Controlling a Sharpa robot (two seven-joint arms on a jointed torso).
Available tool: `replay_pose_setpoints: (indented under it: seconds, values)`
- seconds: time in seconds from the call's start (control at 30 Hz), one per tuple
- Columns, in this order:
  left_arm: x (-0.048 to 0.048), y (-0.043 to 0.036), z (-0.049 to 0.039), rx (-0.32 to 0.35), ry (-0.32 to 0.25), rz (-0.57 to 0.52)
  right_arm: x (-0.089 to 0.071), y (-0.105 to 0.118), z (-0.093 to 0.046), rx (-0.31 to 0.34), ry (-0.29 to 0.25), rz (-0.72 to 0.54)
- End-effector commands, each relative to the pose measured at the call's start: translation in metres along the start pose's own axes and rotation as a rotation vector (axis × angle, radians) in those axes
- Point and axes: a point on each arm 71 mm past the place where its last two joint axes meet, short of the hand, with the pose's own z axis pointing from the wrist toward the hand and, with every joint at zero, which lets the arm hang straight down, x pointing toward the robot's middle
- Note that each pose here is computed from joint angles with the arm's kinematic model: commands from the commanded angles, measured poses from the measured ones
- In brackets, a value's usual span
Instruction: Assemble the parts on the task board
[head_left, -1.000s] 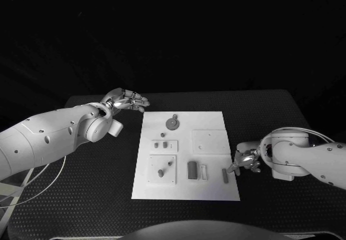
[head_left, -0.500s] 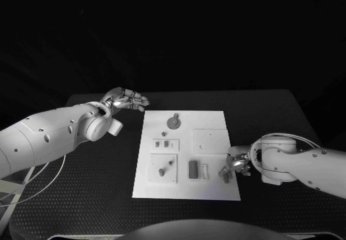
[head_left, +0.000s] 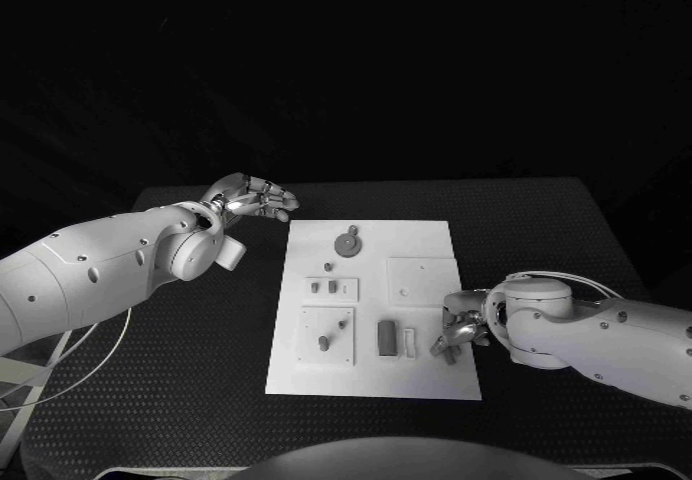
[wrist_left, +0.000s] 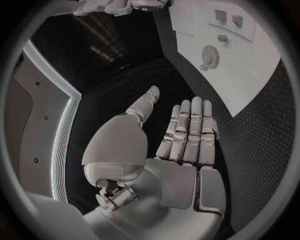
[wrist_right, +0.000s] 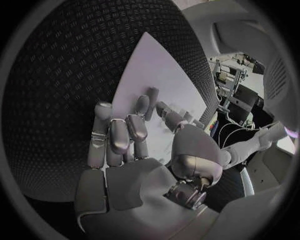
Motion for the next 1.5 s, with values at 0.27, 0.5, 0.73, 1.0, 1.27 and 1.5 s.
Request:
replay_pose_setpoints:
  seconds: [0.27, 0.5, 0.73, 1.0, 1.27, 1.5]
  values:
    - [0.002, -0.0009, 0.0, 0.003, 0.012, -0.009, 0.023, 0.001, 0.008, 0.057, -0.02, -0.218]
    - [0.0016, -0.0008, -0.0002, 0.002, 0.011, -0.009, 0.028, 0.004, 0.007, 0.029, 0.041, -0.089]
    - [0.0013, -0.0006, -0.0003, 0.002, 0.011, -0.009, 0.033, 0.005, 0.005, 0.011, 0.106, 0.058]
    - [0.001, -0.0005, -0.0004, 0.001, 0.009, -0.009, 0.034, 0.001, 0.006, 0.001, 0.12, 0.191]
    - [0.0009, -0.0005, -0.0003, 0.001, 0.009, -0.009, 0.027, -0.001, 0.004, -0.013, 0.079, 0.362]
    - [0.0018, -0.0007, 0.0001, 0.001, 0.013, -0.009, 0.016, 0.004, 0.002, -0.036, 0.061, 0.494]
